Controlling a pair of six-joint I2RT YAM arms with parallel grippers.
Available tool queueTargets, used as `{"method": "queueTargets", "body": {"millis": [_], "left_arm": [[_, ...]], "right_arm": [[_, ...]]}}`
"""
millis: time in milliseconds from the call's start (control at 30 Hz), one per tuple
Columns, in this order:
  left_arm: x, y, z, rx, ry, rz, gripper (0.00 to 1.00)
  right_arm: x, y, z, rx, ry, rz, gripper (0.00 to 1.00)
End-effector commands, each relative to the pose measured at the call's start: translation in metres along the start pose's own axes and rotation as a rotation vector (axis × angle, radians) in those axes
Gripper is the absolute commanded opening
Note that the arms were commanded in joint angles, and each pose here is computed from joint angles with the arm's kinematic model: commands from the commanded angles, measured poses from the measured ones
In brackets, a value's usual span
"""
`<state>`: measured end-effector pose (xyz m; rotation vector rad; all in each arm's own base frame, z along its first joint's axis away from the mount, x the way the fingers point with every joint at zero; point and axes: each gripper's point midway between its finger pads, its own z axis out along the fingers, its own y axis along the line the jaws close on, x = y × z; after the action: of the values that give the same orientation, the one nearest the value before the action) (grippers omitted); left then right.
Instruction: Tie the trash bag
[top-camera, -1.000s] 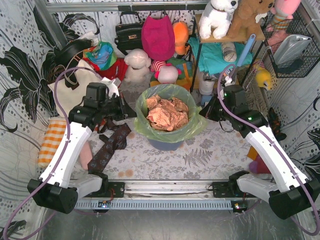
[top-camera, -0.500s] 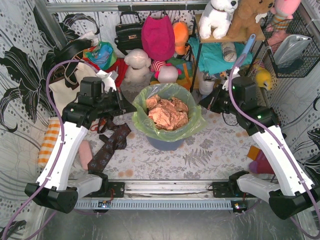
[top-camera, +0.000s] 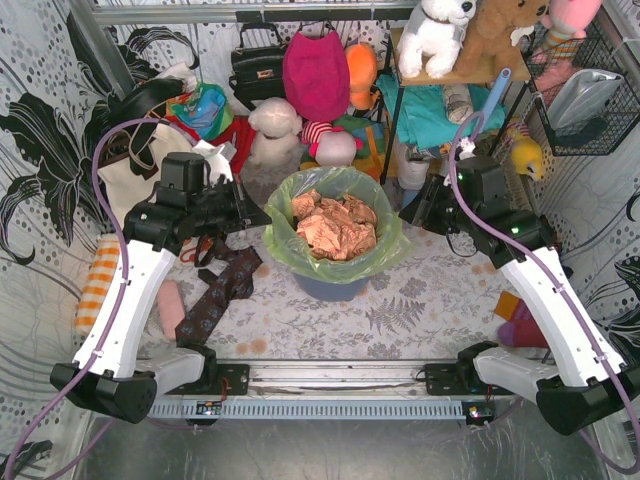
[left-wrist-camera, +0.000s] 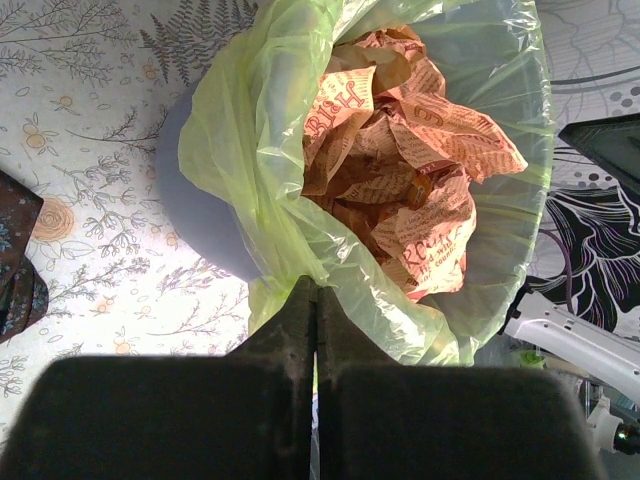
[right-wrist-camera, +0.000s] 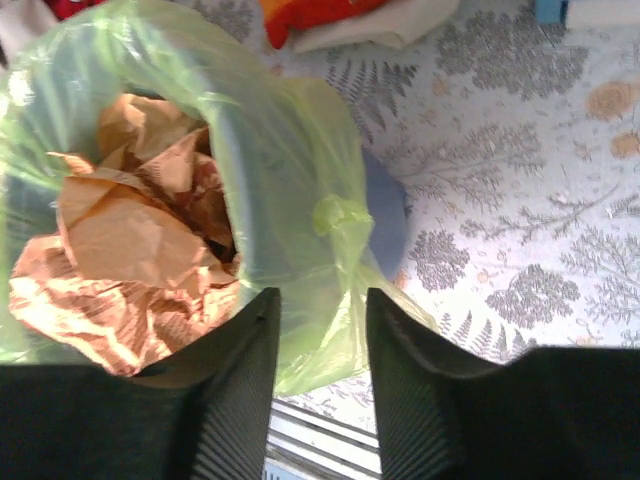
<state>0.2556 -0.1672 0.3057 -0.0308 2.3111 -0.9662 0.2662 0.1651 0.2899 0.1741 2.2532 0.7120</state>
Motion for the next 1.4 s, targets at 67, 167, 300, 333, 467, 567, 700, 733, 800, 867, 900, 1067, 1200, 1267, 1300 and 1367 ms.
{"method": "queueTargets", "body": {"millis": [67, 167, 300, 333, 467, 567, 700, 733, 800, 867, 900, 1067, 1200, 1267, 1300, 1367], "left_arm": [[-0.007, -0.001, 0.001, 0.007, -0.016, 0.03, 0.0], [-0.007, -0.001, 0.002, 0.011, -0.015, 0.031, 0.0], [-0.007, -0.001, 0.001, 0.01, -0.016, 0.031, 0.0], [-0.007, 0.0, 0.001, 0.008, -0.017, 0.031, 0.0], [-0.005, 0.001, 0.003, 0.007, -0.01, 0.027, 0.0], [-0.005, 0.0, 0.002, 0.009, -0.014, 0.03, 0.0], [-0.007, -0.001, 0.001, 0.011, -0.015, 0.033, 0.0], [-0.007, -0.001, 0.001, 0.012, -0.015, 0.033, 0.0], [-0.007, -0.001, 0.001, 0.011, -0.015, 0.033, 0.0], [-0.006, -0.001, 0.001, 0.013, -0.015, 0.03, 0.0], [-0.006, -0.001, 0.001, 0.013, -0.015, 0.029, 0.0], [-0.006, -0.002, 0.0, 0.015, -0.018, 0.029, 0.0], [-0.007, -0.002, 0.0, 0.015, -0.018, 0.028, 0.0], [-0.007, -0.003, -0.001, 0.015, -0.02, 0.031, 0.0], [-0.008, -0.004, -0.002, 0.014, -0.023, 0.031, 0.0], [-0.01, -0.005, -0.003, 0.015, -0.027, 0.035, 0.0]], "right_arm": [[0.024, -0.026, 0.015, 0.08, 0.058, -0.007, 0.47], [0.024, -0.019, 0.027, 0.045, 0.074, -0.002, 0.51], [0.025, -0.027, 0.042, 0.077, 0.084, -0.011, 0.48], [0.027, -0.03, 0.045, 0.086, 0.092, -0.016, 0.45], [0.043, -0.044, 0.062, 0.116, 0.139, -0.011, 0.4], [0.052, -0.048, 0.071, 0.107, 0.164, 0.0, 0.39], [0.057, -0.044, 0.076, 0.067, 0.168, 0.014, 0.36], [0.057, -0.044, 0.077, 0.063, 0.17, 0.016, 0.34], [0.059, -0.044, 0.079, 0.056, 0.174, 0.021, 0.34], [0.061, -0.044, 0.08, 0.048, 0.184, 0.024, 0.38], [0.063, -0.043, 0.081, 0.045, 0.191, 0.025, 0.4], [0.07, -0.038, 0.083, -0.001, 0.224, 0.051, 0.36], [0.072, -0.039, 0.078, -0.002, 0.229, 0.062, 0.18], [0.07, -0.041, 0.074, 0.011, 0.216, 0.058, 0.09], [0.067, -0.04, 0.07, 0.017, 0.205, 0.056, 0.06], [0.062, -0.04, 0.063, 0.029, 0.185, 0.045, 0.0]]}}
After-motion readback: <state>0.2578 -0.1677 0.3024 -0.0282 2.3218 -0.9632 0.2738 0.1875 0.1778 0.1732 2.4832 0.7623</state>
